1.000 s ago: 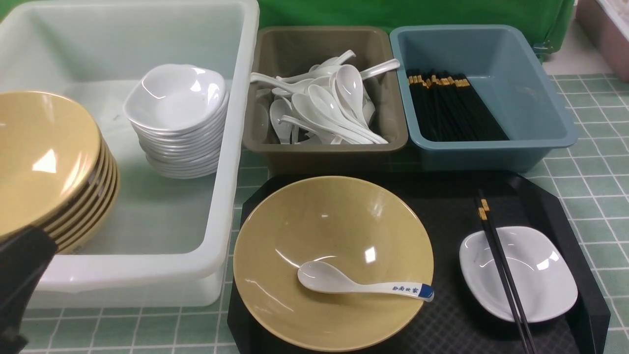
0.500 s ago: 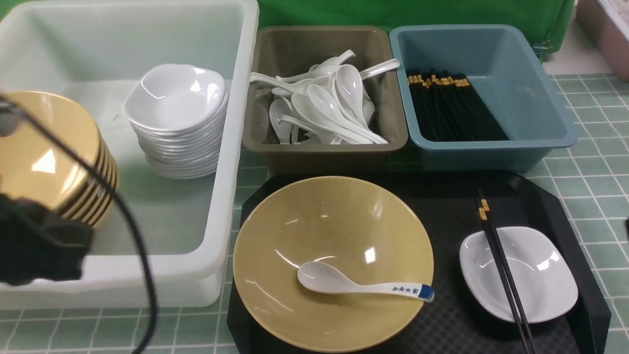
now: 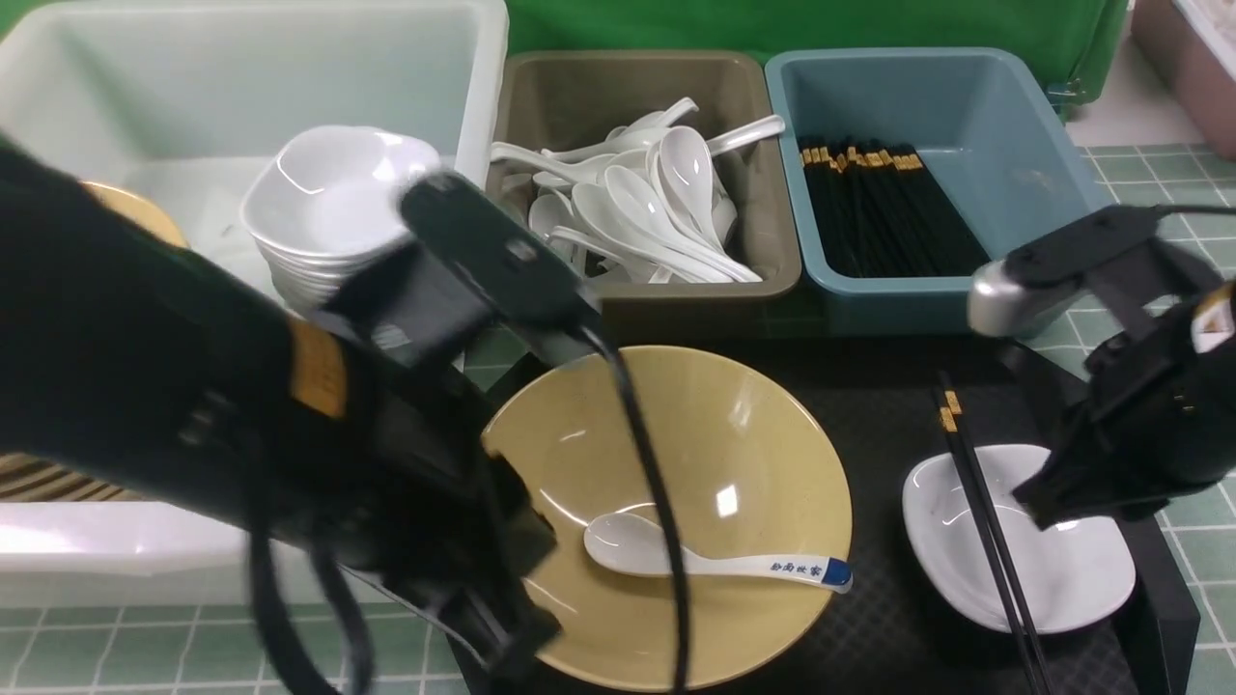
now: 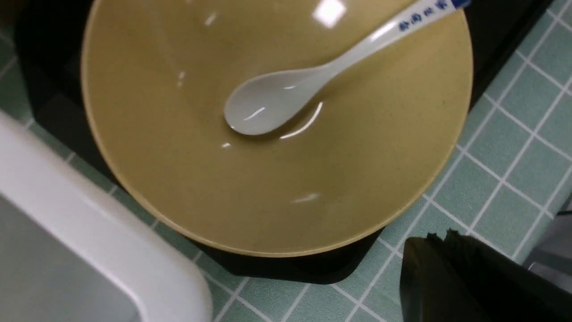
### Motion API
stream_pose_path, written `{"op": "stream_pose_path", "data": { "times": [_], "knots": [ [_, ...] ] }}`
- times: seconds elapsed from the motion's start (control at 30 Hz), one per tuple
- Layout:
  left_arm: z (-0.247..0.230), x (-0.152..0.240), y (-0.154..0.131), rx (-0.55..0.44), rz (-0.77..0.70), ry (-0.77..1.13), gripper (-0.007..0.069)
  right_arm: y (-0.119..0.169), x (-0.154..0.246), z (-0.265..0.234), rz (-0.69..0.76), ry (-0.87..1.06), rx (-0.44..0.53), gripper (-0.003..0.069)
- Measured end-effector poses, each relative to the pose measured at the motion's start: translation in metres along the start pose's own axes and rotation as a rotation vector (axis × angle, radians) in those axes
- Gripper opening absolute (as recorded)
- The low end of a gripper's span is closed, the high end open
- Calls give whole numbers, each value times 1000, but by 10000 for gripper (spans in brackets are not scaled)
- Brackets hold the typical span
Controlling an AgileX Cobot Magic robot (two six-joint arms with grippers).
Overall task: On blue table put chopsticks spoon bowls plates into blue grey white boxes.
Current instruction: 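Move the grippers toward the tableware on the black tray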
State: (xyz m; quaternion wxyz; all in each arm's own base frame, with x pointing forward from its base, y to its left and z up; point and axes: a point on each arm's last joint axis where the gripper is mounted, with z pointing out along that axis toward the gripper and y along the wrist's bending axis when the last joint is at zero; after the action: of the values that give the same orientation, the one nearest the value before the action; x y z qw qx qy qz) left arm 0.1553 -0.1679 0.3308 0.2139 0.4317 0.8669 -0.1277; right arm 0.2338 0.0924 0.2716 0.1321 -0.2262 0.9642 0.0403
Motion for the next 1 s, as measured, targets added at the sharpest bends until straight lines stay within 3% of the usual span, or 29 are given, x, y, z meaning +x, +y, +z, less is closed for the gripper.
{"op": "stream_pose_path", "data": {
  "times": [0.27,0.4,0.6,0.7,0.87,0.9,1.0],
  "knots": [
    [9,-3,-4,-7,38,27,1,-7,-17,40,46,31,43,386],
    [9,-4,-3,-17,42,14,1,-9,-23,60,72,57,42,447],
    [11,-4,-3,-23,42,8,1,-10,-27,87,96,106,40,442],
    [15,0,-2,-29,44,23,1,-11,-27,95,112,125,40,402],
    [17,2,-1,-43,52,31,1,-11,-27,96,127,122,41,259],
    [17,2,0,-46,54,30,1,-11,-27,96,128,122,41,194],
    [17,1,0,-52,58,25,1,-11,-28,96,130,121,42,160]
  ]
}}
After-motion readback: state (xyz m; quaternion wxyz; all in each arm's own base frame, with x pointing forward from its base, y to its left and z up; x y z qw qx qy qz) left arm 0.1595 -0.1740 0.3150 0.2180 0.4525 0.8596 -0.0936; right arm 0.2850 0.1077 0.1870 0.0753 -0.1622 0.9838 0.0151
